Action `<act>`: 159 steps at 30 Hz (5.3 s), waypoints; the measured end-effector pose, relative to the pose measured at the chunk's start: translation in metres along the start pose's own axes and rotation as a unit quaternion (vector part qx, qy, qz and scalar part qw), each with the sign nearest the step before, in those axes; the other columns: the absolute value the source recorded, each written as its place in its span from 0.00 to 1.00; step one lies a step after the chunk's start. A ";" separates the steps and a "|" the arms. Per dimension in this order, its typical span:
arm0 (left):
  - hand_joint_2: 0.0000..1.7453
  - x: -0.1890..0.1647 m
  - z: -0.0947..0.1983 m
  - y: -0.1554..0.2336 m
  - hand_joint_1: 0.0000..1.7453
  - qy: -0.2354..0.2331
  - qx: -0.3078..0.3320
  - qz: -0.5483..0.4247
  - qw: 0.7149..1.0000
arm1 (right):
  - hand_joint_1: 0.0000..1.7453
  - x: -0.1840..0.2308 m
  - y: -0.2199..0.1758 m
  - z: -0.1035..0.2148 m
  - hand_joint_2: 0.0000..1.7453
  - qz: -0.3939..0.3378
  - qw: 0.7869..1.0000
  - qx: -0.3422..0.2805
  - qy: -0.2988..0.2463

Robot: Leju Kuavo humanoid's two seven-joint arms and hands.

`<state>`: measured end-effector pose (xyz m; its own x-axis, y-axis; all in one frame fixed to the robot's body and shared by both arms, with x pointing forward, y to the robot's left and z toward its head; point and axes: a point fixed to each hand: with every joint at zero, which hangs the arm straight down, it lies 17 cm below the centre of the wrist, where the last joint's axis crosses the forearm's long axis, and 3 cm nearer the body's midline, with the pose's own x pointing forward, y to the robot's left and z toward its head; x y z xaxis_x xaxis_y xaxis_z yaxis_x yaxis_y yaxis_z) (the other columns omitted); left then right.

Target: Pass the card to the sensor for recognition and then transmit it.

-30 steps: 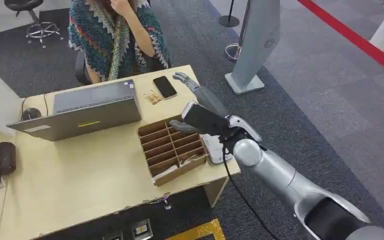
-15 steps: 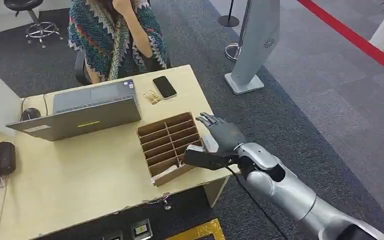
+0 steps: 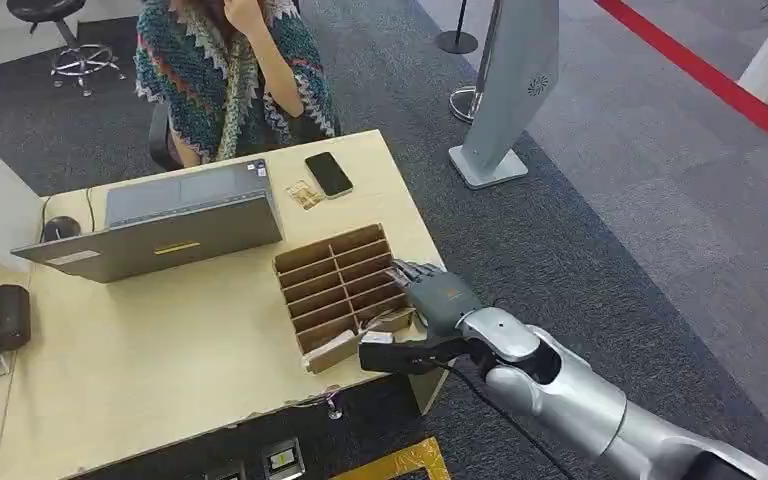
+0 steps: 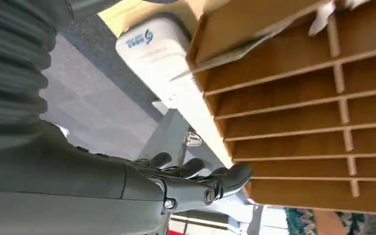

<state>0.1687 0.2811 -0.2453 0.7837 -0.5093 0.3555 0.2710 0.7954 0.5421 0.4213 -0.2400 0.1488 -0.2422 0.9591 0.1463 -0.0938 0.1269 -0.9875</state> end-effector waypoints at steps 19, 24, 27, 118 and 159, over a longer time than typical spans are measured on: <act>0.00 -0.001 0.000 0.000 0.00 -0.001 0.001 -0.004 1.000 | 0.00 0.017 -0.018 0.008 1.00 0.020 0.993 -0.118 -0.023; 0.00 0.000 0.000 0.000 0.00 -0.003 0.000 -0.005 1.000 | 0.00 0.015 -0.007 0.010 1.00 0.019 0.994 -0.109 -0.017; 0.00 0.000 0.000 0.000 0.00 -0.001 -0.001 -0.005 1.000 | 0.00 0.016 0.000 0.011 1.00 0.018 0.994 -0.102 -0.016; 0.00 0.009 -0.005 0.005 0.00 -0.005 0.002 -0.010 1.000 | 1.00 0.005 0.028 -0.006 1.00 -0.048 0.996 -0.074 0.021; 0.00 0.046 -0.002 -0.004 0.00 -0.049 -0.005 -0.029 0.998 | 1.00 0.002 -0.149 -0.036 1.00 0.010 0.971 -0.238 -0.012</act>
<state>0.2047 0.2549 -0.2327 0.7077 -0.5840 0.3975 0.3208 0.7670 0.5557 0.4696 -0.2474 0.2939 -0.2630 0.9571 0.1218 0.3665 0.2159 -0.9050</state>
